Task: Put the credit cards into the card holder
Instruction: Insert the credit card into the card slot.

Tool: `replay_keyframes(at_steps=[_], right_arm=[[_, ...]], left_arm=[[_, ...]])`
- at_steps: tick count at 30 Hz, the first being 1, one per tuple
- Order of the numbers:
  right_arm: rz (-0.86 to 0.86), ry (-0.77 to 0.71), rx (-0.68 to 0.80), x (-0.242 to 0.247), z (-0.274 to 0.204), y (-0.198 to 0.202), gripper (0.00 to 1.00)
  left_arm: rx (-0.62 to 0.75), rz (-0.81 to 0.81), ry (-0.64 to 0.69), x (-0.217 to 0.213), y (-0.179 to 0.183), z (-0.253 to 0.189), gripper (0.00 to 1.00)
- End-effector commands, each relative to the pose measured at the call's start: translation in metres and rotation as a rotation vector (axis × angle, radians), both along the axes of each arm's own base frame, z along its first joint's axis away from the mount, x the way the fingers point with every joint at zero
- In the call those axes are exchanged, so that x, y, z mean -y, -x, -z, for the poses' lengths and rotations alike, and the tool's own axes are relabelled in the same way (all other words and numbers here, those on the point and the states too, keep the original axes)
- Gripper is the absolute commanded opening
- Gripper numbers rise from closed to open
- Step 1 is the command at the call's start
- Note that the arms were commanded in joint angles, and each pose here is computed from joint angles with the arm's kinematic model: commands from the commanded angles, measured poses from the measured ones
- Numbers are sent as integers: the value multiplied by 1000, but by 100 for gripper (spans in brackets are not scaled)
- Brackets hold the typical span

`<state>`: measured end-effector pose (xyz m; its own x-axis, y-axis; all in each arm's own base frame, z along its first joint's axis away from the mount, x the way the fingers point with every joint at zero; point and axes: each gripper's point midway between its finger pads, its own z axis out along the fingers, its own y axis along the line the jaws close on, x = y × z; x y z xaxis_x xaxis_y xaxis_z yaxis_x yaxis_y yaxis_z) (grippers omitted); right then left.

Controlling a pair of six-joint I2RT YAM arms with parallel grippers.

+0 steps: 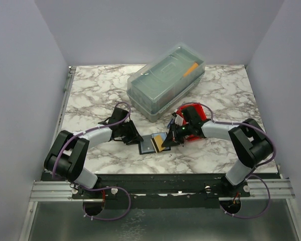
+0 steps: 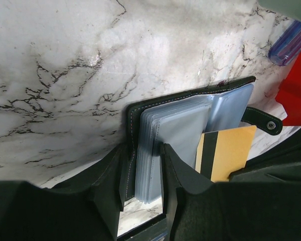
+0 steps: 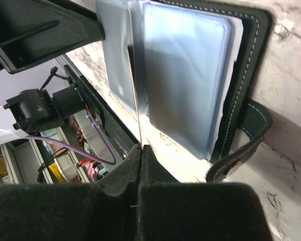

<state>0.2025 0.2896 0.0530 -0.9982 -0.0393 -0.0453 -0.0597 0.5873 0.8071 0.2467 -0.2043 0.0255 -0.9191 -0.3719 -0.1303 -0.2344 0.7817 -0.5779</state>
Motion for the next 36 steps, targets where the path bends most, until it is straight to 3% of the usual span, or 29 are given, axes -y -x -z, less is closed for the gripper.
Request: replay_keyframes(at_steps=[1, 10, 36], right_arm=[[-16, -4, -15, -4, -1, -5, 0], [-23, -13, -13, -11, 7, -15, 0], [72, -12, 229, -6, 32, -42, 0]], left_arm=[[-110, -32, -224, -43, 31, 44, 34], [-107, -26, -217, -41, 30, 43, 34], [-97, -11, -206, -41, 34, 42, 32]])
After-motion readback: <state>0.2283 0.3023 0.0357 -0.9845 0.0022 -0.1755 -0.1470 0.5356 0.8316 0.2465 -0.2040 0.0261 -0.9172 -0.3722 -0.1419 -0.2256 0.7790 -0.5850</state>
